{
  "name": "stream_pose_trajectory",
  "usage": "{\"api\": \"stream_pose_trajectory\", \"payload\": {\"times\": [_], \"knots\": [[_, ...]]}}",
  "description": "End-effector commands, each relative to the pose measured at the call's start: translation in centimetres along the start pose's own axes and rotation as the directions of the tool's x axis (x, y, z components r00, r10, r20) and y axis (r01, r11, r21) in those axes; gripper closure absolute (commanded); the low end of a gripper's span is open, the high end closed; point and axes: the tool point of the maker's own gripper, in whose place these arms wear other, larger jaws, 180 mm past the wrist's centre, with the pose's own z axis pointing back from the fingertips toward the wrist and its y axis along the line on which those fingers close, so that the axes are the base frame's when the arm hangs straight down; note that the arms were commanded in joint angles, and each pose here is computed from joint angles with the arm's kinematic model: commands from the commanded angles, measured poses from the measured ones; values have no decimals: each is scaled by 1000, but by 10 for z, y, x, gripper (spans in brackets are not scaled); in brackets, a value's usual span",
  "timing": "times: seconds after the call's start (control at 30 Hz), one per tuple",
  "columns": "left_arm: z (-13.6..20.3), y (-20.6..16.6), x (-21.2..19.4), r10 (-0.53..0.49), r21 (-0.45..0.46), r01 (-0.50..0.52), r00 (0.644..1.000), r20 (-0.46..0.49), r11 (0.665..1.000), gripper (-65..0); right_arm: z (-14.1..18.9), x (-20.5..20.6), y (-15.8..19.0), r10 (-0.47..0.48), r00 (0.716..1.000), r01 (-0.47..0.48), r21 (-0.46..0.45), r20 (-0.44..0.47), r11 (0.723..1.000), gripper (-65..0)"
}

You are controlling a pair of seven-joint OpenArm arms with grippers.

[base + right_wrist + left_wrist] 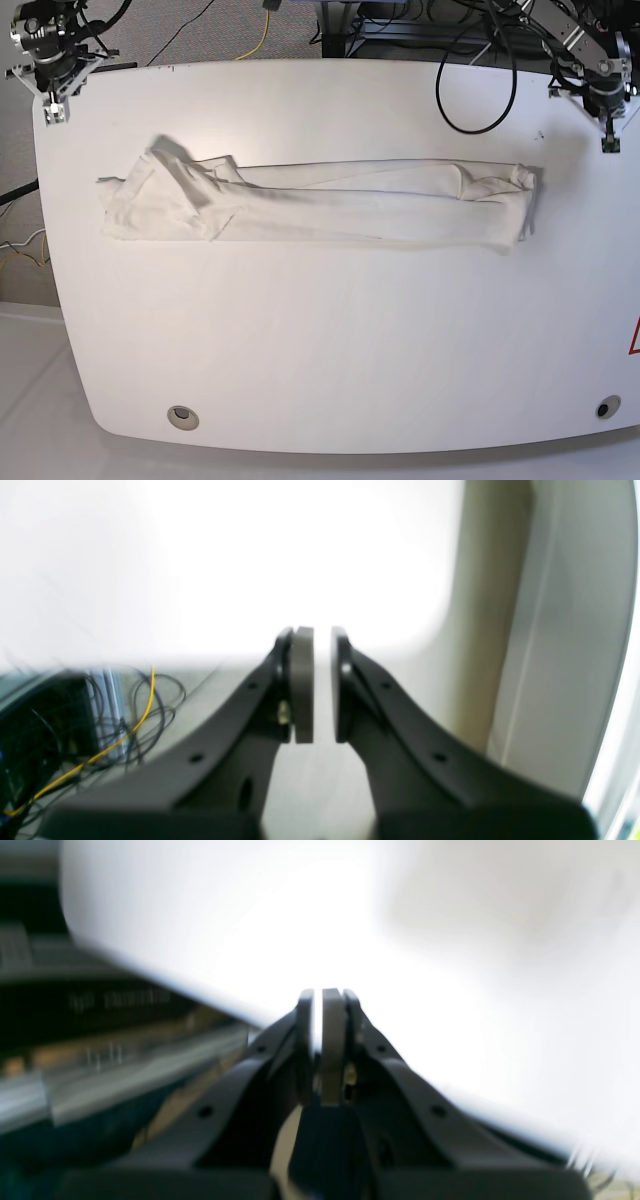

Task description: Fold the T-shirt properly

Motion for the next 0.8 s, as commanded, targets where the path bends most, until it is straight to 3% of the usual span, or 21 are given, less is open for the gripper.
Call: {"api": "stream_pose_trajectory", "payload": {"times": [0.0, 0.27, 0.77], "knots": [[1, 2, 29, -13, 18, 12, 998, 62, 1000, -18, 1, 15, -11, 33, 999, -33, -48, 13, 998, -53], [3, -20, 84, -74, -1, 75, 985, 158, 997, -18, -6, 34, -12, 86, 996, -87, -99, -15, 991, -53], [7, -44, 113, -148, -28, 158, 965, 217, 987, -18, -11, 39, 5, 82, 997, -82, -65, -2, 995, -53]]}}
